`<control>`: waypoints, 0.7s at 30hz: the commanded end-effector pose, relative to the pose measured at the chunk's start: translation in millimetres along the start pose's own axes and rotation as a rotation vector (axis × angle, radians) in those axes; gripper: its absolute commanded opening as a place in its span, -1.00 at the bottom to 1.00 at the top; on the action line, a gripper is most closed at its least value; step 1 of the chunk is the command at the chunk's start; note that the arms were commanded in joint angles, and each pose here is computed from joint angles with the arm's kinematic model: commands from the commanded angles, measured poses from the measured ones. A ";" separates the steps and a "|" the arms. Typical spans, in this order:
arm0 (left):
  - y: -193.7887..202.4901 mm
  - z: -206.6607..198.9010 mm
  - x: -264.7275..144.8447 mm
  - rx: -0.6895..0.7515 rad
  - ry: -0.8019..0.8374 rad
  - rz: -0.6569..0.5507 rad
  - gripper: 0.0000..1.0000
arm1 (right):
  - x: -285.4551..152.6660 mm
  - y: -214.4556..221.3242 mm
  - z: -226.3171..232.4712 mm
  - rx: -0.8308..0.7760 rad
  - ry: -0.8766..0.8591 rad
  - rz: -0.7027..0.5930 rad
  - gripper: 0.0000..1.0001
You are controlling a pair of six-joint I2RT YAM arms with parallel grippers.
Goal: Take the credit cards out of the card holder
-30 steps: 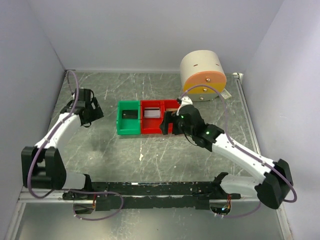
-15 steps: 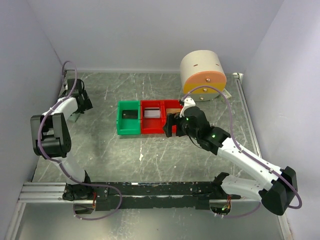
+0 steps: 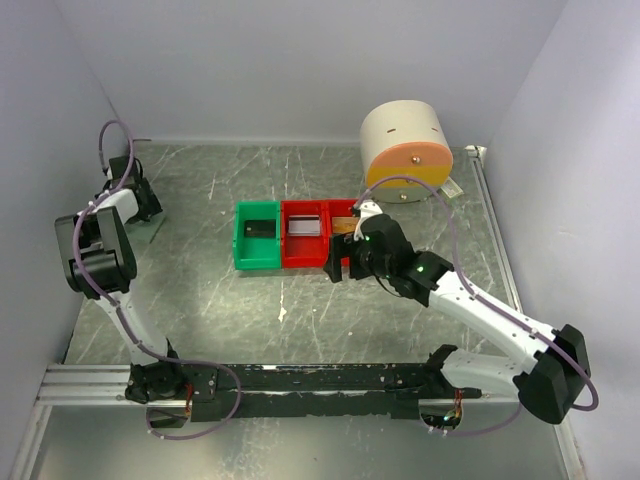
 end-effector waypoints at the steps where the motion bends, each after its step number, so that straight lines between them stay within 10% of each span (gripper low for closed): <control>1: 28.2 -16.8 9.9 0.048 0.117 0.116 0.91 | 6.2 7.4 2.5 0.020 -0.013 0.059 0.74; 21: 63.9 -37.1 -44.6 -0.174 0.402 0.199 0.75 | 11.9 5.1 19.1 0.106 -0.059 0.108 0.71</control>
Point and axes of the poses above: each gripper's point midway between its finger pads, its own x axis out along the fingers, its own z axis along the line the jaws close on, y = z × x, the point moved 5 cm from there along -x, back along the fingers, and after that the axes turned 15 degrees about x, right-handed, at the moved point
